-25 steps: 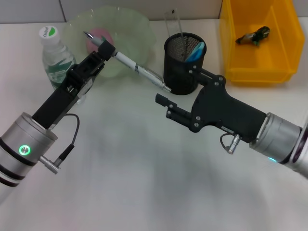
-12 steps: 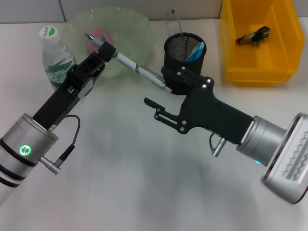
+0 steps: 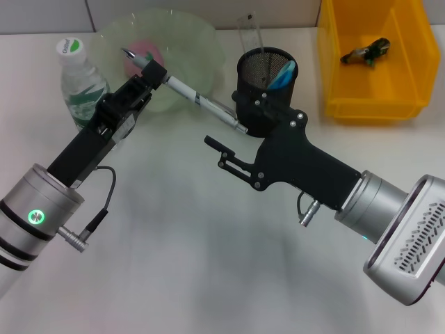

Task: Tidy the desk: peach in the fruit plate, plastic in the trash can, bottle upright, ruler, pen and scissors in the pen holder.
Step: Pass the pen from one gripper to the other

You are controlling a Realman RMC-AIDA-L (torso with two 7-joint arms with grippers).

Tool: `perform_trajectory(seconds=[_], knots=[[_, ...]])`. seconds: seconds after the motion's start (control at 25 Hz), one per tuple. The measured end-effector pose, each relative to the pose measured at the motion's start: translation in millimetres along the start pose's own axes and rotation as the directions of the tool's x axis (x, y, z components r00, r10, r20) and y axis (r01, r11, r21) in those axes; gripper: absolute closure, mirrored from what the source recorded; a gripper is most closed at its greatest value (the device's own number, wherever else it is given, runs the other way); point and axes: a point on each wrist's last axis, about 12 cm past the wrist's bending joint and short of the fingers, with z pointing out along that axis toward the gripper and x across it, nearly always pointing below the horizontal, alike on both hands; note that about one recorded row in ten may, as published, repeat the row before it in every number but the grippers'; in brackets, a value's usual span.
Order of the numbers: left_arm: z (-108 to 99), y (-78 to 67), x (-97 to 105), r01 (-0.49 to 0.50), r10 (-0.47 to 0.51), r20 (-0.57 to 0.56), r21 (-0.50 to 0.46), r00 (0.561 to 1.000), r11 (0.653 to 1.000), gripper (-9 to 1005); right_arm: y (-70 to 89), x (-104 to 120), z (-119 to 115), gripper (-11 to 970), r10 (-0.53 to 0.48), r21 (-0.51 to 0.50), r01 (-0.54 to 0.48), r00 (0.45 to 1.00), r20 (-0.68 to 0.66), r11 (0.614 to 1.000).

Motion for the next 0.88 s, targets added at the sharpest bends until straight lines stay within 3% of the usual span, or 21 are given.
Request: perform_trajectory(seconds=[0.88], knots=[[-1.2,0.9,1.4,0.021,-0.021,0.009,-0.011,1.000,1.000,810,-2.8,-1.8,3.8,317,0.004,0.014,-0.004,1.000,0.013,1.000]])
